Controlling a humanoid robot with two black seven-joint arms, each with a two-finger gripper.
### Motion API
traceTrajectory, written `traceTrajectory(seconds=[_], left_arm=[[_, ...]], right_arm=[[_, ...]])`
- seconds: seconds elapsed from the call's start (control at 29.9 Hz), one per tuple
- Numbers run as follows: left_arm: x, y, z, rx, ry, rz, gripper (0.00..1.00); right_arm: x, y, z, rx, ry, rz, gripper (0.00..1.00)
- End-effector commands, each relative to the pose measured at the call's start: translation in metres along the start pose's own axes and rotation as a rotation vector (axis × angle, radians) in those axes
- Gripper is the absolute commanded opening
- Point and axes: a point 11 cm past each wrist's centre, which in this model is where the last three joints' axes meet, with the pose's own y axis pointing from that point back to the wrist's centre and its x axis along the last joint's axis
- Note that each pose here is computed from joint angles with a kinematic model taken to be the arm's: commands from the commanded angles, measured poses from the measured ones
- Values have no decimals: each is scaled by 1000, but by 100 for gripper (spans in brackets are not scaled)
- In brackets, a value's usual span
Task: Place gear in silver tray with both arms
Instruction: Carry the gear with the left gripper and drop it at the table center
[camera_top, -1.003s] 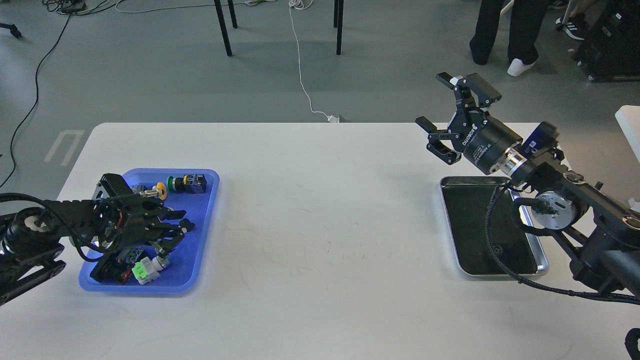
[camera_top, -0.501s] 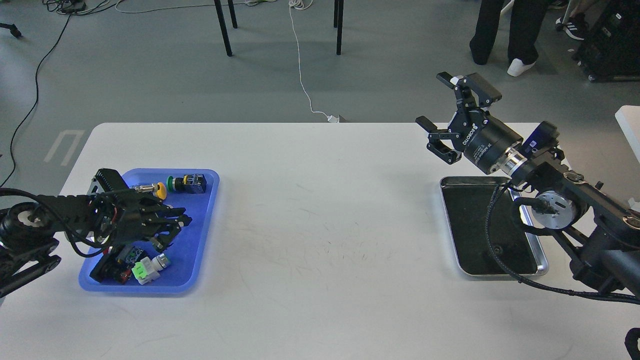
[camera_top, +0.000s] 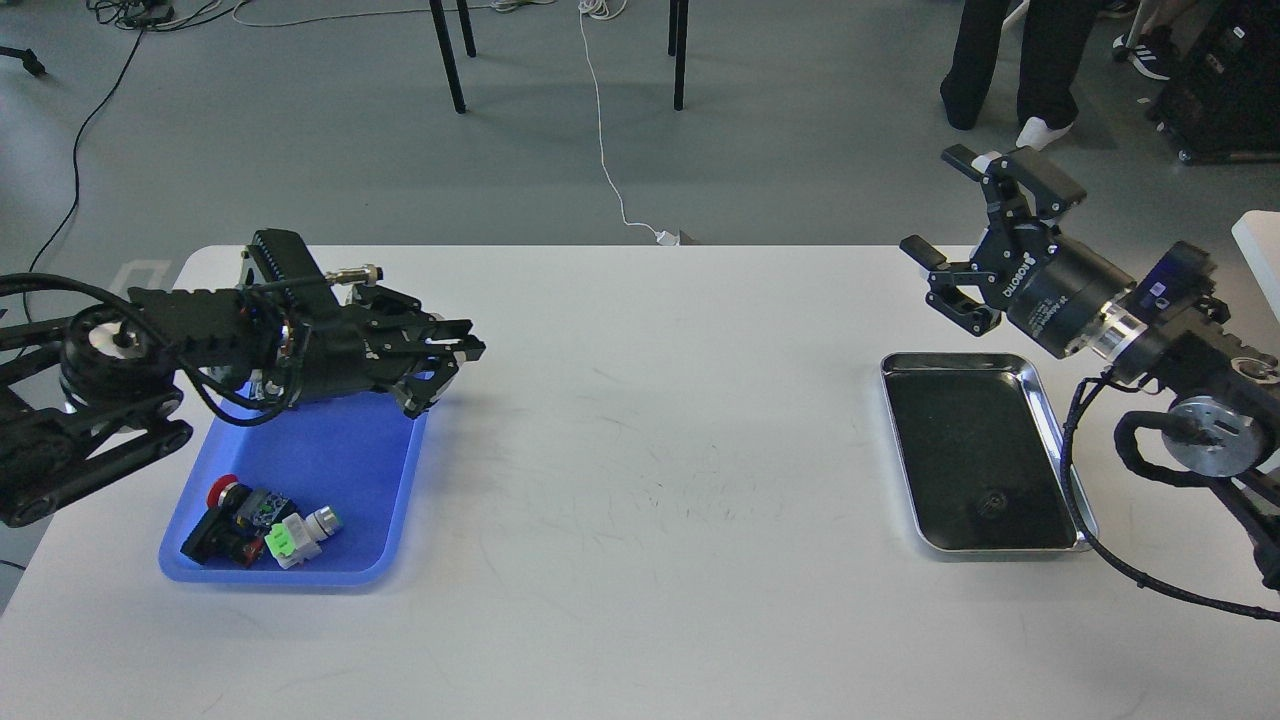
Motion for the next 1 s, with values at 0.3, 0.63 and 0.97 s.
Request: traceTrajectory(seconds=[0.3,0.63,0.97], left_arm=[[51,-133,102,-203,-13,31,14],[64,-183,154,-259,-27,21,14],[27,-185,163,-272,-27,-49,15]], right_arm=[[58,101,-17,-223,202,163,99],[64,120,2,-284,193,216,99],[65,120,2,-283,194,220,99]])
